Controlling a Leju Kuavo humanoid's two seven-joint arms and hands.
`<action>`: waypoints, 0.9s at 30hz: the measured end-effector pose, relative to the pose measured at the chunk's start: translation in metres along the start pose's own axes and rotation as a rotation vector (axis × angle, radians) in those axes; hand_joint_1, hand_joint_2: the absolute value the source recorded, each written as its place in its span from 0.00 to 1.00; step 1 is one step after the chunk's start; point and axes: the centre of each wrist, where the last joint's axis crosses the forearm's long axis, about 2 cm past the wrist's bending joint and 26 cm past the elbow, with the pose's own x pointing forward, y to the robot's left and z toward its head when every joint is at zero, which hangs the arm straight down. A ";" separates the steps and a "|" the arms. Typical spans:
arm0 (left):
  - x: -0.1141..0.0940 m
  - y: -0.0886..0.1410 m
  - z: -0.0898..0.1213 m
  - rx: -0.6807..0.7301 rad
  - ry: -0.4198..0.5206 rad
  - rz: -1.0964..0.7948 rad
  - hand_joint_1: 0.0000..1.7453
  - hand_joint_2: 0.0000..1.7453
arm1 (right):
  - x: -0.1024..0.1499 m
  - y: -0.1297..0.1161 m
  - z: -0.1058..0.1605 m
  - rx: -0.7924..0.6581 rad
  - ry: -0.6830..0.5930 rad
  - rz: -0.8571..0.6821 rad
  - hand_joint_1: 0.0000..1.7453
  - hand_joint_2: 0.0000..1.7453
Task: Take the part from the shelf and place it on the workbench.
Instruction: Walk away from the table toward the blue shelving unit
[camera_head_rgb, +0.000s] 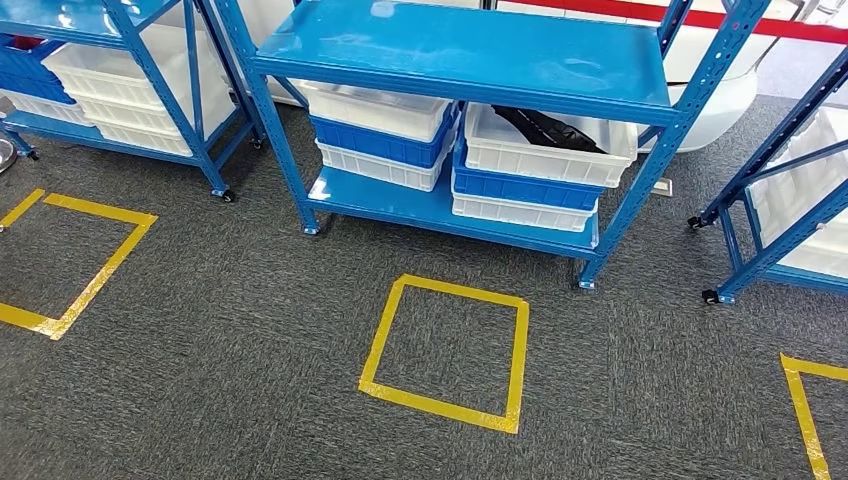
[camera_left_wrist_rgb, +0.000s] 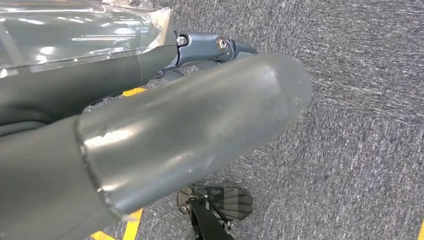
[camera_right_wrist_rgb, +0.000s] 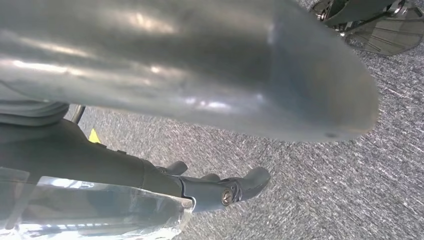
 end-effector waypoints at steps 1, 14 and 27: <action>0.000 0.000 0.000 -0.002 -0.001 -0.003 0.00 0.00 | 0.000 0.000 0.000 -0.001 0.002 -0.002 0.00 0.00; 0.000 0.000 0.000 0.012 0.007 -0.018 0.00 0.00 | 0.000 0.000 0.000 -0.002 0.006 -0.007 0.00 0.00; 0.000 -0.002 0.001 0.011 0.008 -0.018 0.00 0.00 | 0.000 0.000 0.000 -0.002 0.008 -0.002 0.00 0.00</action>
